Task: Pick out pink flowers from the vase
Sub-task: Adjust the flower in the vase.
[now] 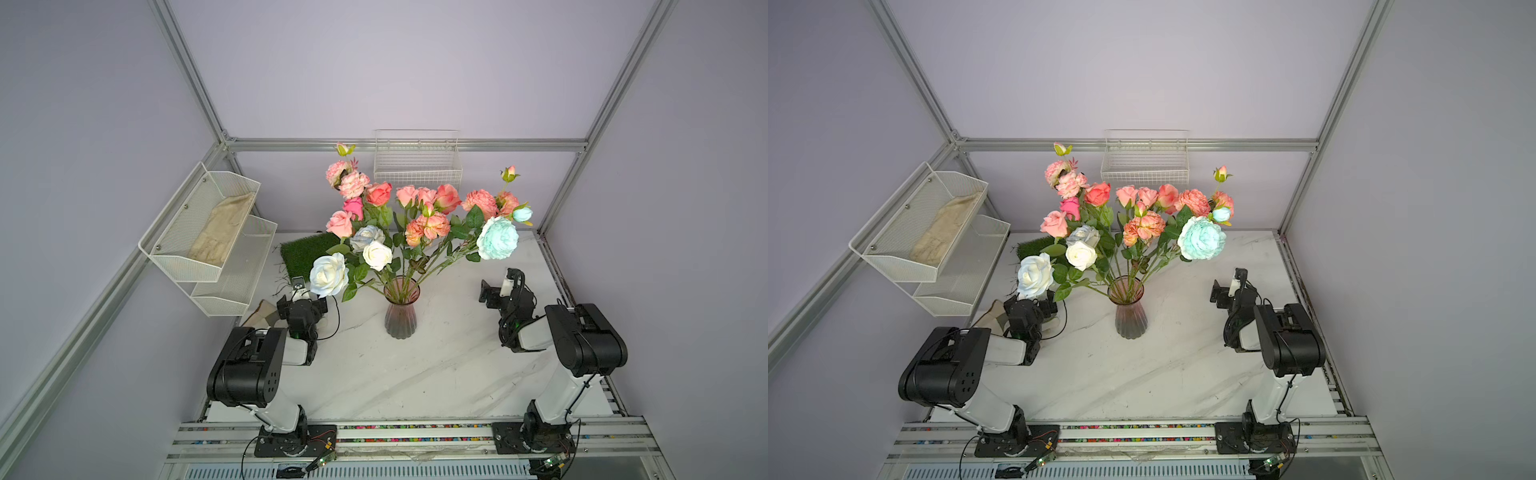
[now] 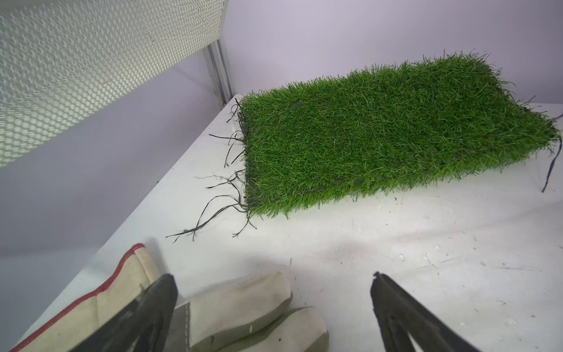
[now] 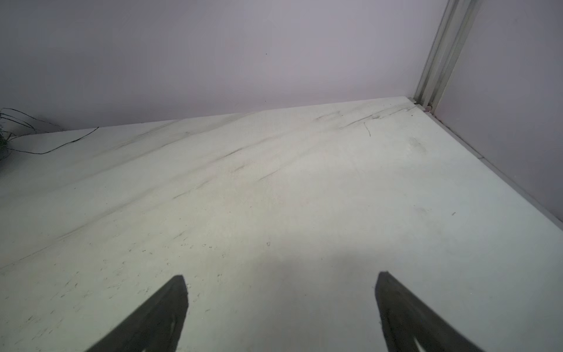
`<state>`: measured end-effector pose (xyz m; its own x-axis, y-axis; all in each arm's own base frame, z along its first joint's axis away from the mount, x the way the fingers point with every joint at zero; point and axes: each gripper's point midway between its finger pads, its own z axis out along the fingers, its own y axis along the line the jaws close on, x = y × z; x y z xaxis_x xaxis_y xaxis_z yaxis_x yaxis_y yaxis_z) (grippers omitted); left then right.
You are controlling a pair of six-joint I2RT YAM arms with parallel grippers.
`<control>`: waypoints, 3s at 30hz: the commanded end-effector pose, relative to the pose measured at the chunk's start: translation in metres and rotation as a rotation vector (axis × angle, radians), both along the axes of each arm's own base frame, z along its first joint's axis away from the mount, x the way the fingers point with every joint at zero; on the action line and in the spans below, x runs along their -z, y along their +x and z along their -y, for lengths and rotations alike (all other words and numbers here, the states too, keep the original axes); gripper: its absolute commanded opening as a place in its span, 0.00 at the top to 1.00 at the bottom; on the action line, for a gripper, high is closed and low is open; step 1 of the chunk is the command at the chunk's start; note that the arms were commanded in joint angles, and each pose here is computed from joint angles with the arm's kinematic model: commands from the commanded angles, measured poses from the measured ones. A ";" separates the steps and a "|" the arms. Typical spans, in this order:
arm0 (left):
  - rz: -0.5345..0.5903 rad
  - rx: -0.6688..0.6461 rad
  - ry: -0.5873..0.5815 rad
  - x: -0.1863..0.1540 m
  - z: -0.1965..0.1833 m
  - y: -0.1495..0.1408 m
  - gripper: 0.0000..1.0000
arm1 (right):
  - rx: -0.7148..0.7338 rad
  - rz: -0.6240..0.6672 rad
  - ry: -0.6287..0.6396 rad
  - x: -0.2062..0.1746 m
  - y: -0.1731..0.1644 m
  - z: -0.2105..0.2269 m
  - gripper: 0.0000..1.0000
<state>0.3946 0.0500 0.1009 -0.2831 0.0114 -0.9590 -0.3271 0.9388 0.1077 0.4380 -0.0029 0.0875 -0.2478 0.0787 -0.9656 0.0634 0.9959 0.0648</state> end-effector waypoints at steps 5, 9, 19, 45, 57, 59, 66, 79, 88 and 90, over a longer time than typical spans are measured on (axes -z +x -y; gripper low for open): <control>0.051 -0.004 -0.008 -0.015 -0.002 0.000 0.00 | -0.001 0.036 -0.011 -0.011 -0.001 -0.001 0.03; 0.050 -0.004 -0.007 -0.015 -0.002 0.000 0.00 | -0.001 0.036 -0.011 -0.011 -0.001 -0.001 0.03; 0.049 -0.002 -0.007 -0.014 -0.002 0.000 0.00 | -0.001 0.032 -0.012 -0.010 -0.002 -0.001 0.03; 0.015 0.037 0.030 -0.035 0.008 0.008 0.00 | 0.085 -0.128 0.100 -0.050 0.009 -0.012 0.14; -0.054 0.138 -0.467 -0.052 0.058 -0.011 0.00 | -0.104 -0.222 0.350 -0.052 -0.044 -0.115 0.21; -0.077 0.150 -0.573 -0.040 0.071 -0.014 0.00 | -0.156 -0.240 0.375 -0.050 -0.052 -0.131 0.22; -0.147 0.281 -0.629 -0.029 0.133 -0.025 0.00 | -0.372 -0.209 0.485 -0.086 -0.065 -0.194 0.26; -0.250 0.393 -0.711 -0.017 0.193 -0.025 0.00 | -0.444 -0.070 0.488 -0.150 -0.049 -0.219 0.30; -0.283 0.438 -0.697 -0.015 0.213 -0.014 0.00 | -0.663 -0.065 0.505 -0.177 -0.070 -0.248 0.30; -0.289 0.443 -0.698 -0.014 0.216 -0.012 0.00 | -0.680 -0.075 0.505 -0.178 -0.076 -0.250 0.30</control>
